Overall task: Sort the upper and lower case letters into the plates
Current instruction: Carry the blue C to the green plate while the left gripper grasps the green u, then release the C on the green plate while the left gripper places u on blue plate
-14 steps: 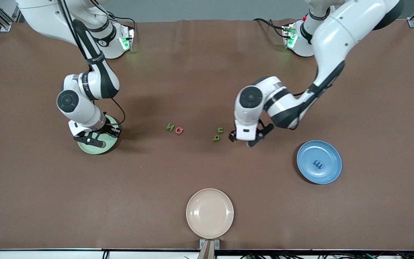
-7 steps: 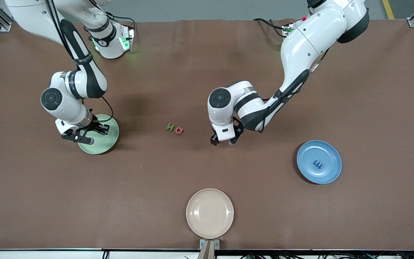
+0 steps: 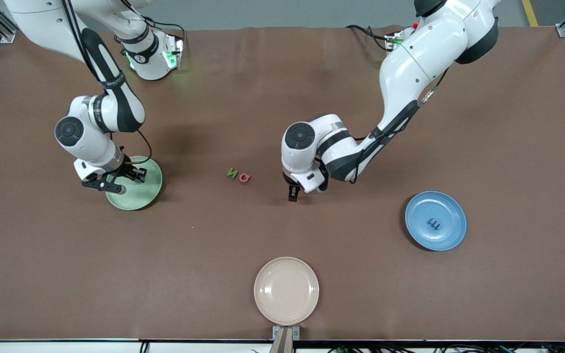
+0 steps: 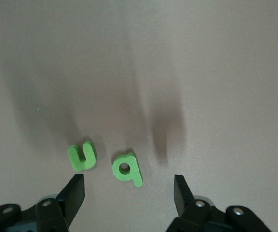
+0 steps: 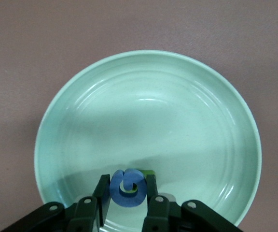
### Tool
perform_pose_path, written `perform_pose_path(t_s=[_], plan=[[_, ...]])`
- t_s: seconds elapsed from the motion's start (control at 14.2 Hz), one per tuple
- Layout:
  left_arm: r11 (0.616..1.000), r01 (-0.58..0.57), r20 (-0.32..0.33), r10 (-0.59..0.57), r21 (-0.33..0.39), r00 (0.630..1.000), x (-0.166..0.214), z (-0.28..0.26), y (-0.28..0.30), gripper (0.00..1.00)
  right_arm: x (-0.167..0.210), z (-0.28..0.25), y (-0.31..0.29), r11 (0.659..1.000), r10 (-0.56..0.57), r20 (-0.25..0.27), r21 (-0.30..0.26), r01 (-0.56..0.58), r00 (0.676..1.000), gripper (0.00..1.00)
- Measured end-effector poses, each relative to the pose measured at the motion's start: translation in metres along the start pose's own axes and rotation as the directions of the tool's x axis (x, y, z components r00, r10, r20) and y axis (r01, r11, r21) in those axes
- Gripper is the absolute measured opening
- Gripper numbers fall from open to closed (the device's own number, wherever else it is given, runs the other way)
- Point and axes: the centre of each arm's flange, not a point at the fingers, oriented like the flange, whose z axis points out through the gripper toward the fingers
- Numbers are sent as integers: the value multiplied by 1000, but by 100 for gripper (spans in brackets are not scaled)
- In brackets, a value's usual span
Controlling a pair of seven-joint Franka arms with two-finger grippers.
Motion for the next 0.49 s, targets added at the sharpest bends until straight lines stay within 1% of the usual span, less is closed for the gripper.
perform_pose_path(t_s=[0.07,0.28,0.35,0.49], plan=[[1000,10,-6,-10,-3,1000,-2,2,-1,79,0,3,5,1000,-3,-4,0,3,1000,34],[1000,10,-39,-11,-8,999,-7,16,-9,79,0,11,15,1000,-8,-12,-2,8,1000,34],[1000,8,-47,-9,-8,999,-9,20,-11,75,0,14,15,1000,-8,-14,-3,8,1000,34],[1000,11,-47,-11,-13,999,-11,20,-12,74,-1,19,15,1000,-10,-11,-5,10,1000,34]])
